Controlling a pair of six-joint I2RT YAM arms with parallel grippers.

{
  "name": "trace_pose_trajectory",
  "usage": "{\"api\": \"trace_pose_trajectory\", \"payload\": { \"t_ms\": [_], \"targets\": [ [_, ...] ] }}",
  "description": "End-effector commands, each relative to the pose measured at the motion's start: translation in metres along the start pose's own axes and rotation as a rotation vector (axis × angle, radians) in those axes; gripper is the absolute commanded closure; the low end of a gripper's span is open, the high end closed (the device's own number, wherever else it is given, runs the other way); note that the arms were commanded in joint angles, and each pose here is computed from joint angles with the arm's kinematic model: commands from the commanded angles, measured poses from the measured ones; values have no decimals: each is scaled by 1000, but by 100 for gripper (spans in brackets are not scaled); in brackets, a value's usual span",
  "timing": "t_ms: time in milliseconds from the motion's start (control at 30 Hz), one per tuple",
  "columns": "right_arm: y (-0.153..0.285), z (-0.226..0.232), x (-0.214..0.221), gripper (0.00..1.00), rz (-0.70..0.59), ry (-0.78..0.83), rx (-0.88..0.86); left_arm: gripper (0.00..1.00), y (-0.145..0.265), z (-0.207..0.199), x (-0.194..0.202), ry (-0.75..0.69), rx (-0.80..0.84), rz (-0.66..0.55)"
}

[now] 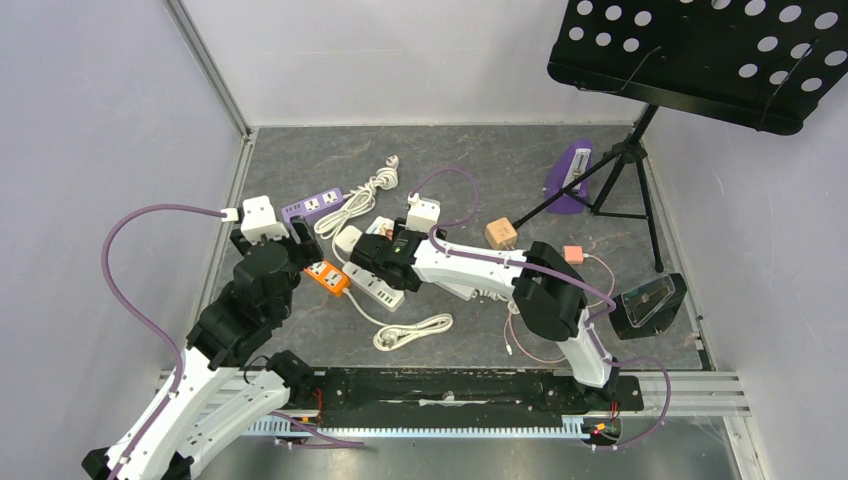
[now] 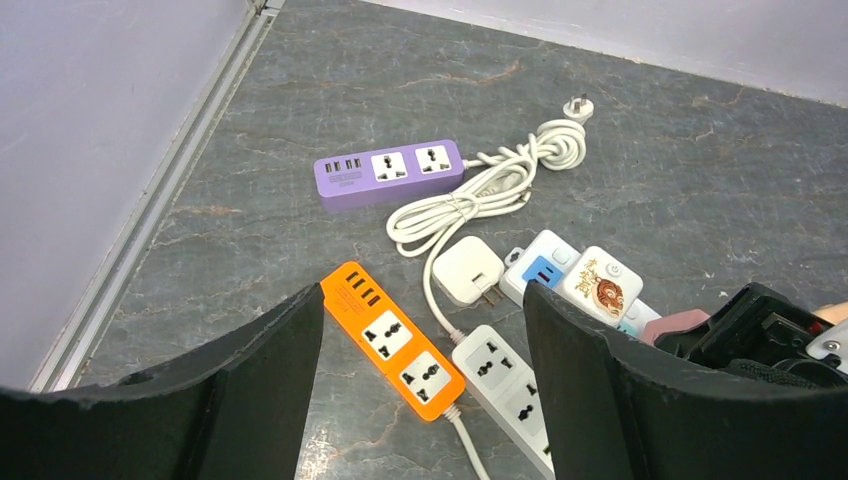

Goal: Insert the plug

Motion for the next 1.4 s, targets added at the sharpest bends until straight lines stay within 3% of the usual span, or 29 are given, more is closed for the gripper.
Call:
{"api": "trace_pose_trajectory", "payload": {
  "t_ms": [0, 833, 1367],
  "targets": [
    [-6, 0, -2, 100, -39, -25, 21, 21, -3, -1, -5, 57, -29, -34],
    [-30, 12, 41, 100, 118, 78, 54, 21, 0, 3, -8, 71, -53, -57],
    [-29, 13, 40, 100, 274, -126, 71, 21, 0, 4, -6, 68, -55, -59]
  ]
}}
Point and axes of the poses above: each gripper's point midway between its finger pads, its own y axis back along the fingers, its own z axis along the line the jaws close on, x = y × z, the point moved 10 cm from there along y, back along the fingers, and after that the axes turned 7 degrees about -y, right-handed, at the moved point
